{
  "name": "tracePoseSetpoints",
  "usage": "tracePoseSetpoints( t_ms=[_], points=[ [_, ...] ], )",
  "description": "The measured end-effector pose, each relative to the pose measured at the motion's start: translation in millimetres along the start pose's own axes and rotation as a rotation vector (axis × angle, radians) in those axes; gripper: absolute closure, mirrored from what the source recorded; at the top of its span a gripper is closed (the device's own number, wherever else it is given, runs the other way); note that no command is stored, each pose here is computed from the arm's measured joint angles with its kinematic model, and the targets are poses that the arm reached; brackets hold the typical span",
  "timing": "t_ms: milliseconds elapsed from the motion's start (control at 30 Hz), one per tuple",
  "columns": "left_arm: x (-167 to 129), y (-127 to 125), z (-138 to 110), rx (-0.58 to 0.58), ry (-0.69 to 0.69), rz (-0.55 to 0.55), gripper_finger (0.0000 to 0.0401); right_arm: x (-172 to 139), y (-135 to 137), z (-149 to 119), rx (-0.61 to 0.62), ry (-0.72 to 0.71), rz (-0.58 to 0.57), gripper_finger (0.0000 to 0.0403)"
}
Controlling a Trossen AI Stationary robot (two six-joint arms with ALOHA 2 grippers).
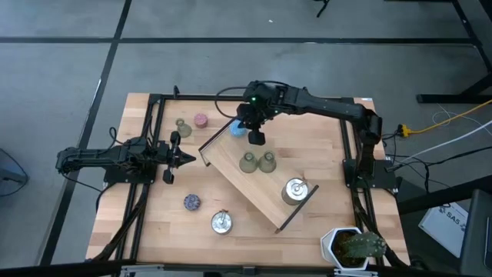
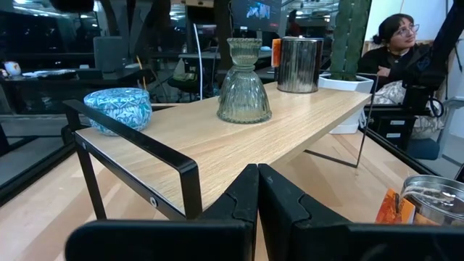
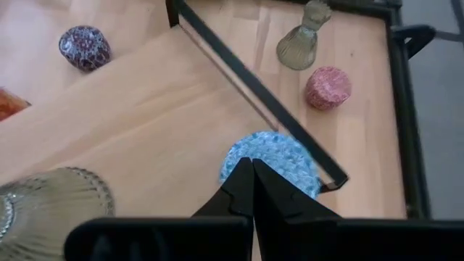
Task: Pick & Place candle stick holders
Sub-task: Put the silver scented candle can on the shelf
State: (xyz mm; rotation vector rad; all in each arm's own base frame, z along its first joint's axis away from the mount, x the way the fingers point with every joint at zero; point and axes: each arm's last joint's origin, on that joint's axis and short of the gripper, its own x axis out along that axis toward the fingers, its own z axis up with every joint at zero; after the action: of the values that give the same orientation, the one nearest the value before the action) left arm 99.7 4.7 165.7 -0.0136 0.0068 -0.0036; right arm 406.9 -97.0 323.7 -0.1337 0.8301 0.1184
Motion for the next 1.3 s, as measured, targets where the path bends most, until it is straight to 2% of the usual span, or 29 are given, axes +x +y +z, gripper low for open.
tracePoseSetpoints(
  t_ms=[367,667,867,1300],
  points=[
    [0.0,0.0,-0.1,0.0,0.0,0.0,0.0397,-13.9,-0.3,2.2,0.033,-0.031,-0.011,0.0403],
    [0.0,0.0,-0.1,0.0,0.0,0.0,0.0397,-31.9,6.4,-7.2,0.064,-0.121,-0.042,0.0403],
    [0.0,0.0,-0.1,0.0,0.0,0.0,0.0397,-38.2,9.2,-24.2,0.077,-0.101,-0.085,0.0403],
    [0.0,0.0,0.0,0.0,0.0,0.0,0.0397,-56.5,20.1,-64.6,0.059,-0.255,-0.161,0.0403]
  ],
)
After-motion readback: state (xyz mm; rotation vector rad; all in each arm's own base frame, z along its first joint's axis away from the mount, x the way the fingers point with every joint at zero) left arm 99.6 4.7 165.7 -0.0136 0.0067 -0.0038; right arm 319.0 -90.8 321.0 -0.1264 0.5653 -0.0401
